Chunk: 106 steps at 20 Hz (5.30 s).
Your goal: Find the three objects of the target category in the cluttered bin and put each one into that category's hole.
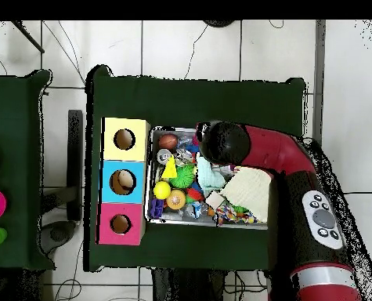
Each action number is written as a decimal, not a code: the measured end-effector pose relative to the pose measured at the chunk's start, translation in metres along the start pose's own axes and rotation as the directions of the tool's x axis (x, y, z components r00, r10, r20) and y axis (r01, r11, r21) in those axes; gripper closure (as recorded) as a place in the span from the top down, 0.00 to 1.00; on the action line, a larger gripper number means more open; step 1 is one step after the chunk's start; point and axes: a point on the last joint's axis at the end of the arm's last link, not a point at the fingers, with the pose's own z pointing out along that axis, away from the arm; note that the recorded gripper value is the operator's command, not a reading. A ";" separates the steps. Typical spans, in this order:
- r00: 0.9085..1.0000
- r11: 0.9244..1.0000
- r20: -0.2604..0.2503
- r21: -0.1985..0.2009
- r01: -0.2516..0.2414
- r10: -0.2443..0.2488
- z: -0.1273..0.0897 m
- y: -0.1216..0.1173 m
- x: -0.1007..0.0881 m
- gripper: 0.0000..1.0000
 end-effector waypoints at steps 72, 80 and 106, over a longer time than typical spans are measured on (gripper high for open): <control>0.984 0.998 -0.173 -0.042 0.044 -0.051 0.033 -0.001 0.099 1.00; 0.980 0.997 -0.189 -0.045 0.061 -0.068 0.038 0.003 0.111 1.00; 0.964 0.988 -0.218 -0.068 0.141 -0.153 0.083 0.012 0.165 0.00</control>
